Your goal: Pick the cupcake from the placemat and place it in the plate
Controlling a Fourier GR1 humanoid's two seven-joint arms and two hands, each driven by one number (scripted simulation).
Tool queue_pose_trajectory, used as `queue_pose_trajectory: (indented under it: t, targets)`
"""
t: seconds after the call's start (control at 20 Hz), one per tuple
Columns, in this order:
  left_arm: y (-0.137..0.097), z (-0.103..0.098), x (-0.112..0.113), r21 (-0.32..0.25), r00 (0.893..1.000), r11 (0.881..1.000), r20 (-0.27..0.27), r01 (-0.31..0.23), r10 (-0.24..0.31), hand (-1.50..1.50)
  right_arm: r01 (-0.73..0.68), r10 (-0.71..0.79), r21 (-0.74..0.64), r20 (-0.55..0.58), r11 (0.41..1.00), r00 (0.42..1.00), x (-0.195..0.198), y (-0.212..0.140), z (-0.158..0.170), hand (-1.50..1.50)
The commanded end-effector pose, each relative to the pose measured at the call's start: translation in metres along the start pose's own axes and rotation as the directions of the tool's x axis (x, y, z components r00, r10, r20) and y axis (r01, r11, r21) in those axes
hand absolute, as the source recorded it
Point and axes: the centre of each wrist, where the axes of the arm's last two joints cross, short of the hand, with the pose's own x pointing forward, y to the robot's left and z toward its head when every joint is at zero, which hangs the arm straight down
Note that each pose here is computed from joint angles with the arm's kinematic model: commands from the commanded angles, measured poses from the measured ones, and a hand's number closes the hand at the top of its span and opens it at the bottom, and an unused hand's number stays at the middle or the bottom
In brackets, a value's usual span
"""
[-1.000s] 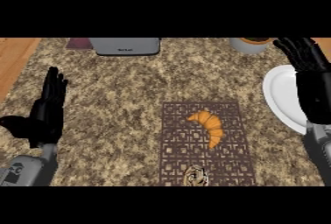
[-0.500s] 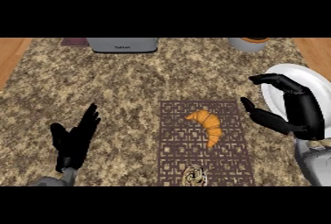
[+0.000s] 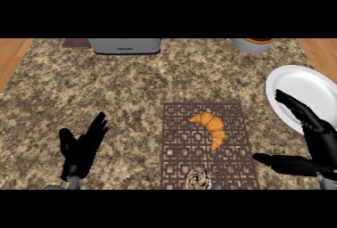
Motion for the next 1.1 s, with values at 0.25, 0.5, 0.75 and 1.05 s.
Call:
queue_pose_trajectory:
  t: [0.25,0.5,0.75,1.05]
  targets:
    - [-0.007,0.002,-0.003,-0.018,1.0,1.0,-0.012,0.002,-0.002,0.0,-0.294,0.362,0.448,-0.074,0.845,0.929,0.046,-0.008,0.001,-1.5]
    - [-0.008,-0.005,0.003,-0.009,1.0,1.0,-0.003,0.013,-0.013,0.0,-0.356,0.446,0.493,-0.075,0.794,0.892,0.08,0.034,-0.002,-1.5]
    - [0.009,0.008,0.018,-0.005,1.0,1.0,0.0,0.009,-0.009,0.0,-0.36,0.491,0.539,-0.117,0.761,0.863,0.081,0.085,0.019,-1.5]
    - [0.01,0.003,0.0,-0.007,1.0,1.0,-0.006,-0.005,0.005,0.0,-0.416,0.567,0.552,-0.129,0.723,0.814,0.089,0.114,0.015,-1.5]
